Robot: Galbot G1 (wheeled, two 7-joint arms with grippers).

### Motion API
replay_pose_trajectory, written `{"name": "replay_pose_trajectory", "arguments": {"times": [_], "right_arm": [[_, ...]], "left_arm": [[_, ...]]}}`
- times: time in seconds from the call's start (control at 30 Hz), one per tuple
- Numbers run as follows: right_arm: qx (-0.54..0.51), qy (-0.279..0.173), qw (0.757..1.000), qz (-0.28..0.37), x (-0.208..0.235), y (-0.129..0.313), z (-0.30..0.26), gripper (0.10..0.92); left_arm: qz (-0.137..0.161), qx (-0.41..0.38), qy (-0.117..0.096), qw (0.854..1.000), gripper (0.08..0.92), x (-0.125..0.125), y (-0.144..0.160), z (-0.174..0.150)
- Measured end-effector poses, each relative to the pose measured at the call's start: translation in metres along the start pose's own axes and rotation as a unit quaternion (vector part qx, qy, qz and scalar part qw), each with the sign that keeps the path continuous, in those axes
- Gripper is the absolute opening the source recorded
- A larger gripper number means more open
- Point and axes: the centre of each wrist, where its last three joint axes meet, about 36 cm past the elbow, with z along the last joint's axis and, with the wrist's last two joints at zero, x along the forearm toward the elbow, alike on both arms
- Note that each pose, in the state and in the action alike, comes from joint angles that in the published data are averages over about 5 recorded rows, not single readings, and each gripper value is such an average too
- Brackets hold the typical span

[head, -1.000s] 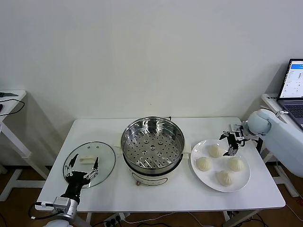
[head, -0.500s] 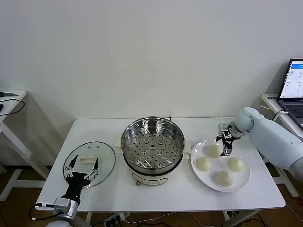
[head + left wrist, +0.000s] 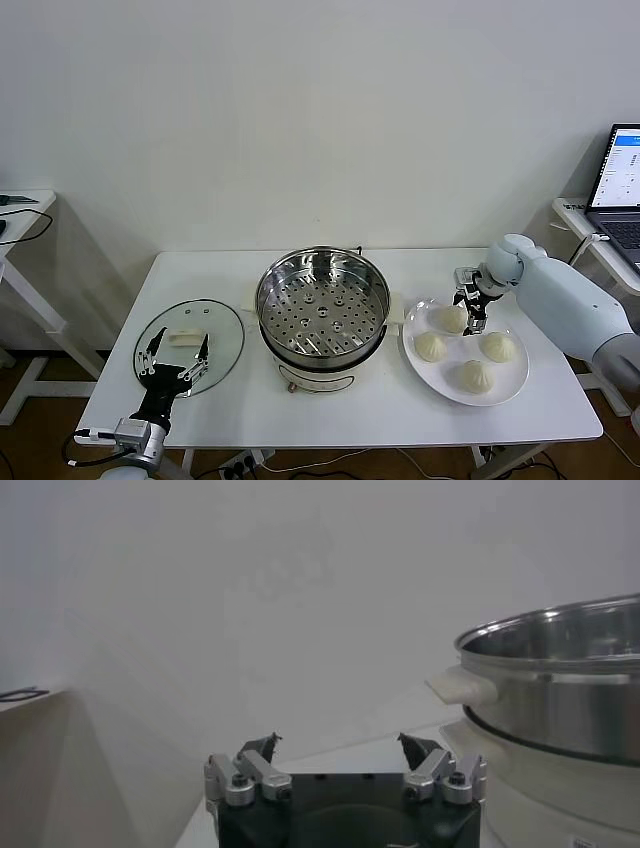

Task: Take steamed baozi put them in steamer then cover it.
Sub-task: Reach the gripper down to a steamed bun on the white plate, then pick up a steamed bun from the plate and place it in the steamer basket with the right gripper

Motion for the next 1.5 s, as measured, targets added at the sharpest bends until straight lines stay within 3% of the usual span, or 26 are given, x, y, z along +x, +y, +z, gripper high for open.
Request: {"name": "replay_pose_trajectory", "arguments": {"times": [0.23, 0.67, 1.03, 1.27, 1.5], "right_arm": [[0.001, -0.002, 1.0, 0.002, 0.0, -0.001, -0.002, 0.67], [0.012, -0.013, 1.0, 0.009, 0.017, -0.003, 0.001, 0.67], [0.107, -0.039, 0.992, 0.048, 0.119, -0.015, -0.017, 0.67], [0.256, -0.05, 0.963, 0.07, 0.2, -0.017, -0.079, 0.67], [0.421, -0.044, 0.903, 0.071, 0.25, -0.015, -0.155, 0.67]], "left_arm": [[0.0, 0.001, 0.0, 1.0, 0.823, 0.0, -0.003, 0.001], [-0.002, 0.002, 0.0, 1.0, 0.823, 0.002, -0.004, 0.0], [-0.004, -0.004, -0.003, 1.0, 0.823, 0.005, -0.001, -0.006], [-0.002, -0.008, -0.003, 1.0, 0.823, 0.006, 0.001, -0.009], [-0.003, -0.014, -0.005, 1.0, 0.823, 0.006, 0.005, -0.01]]}}
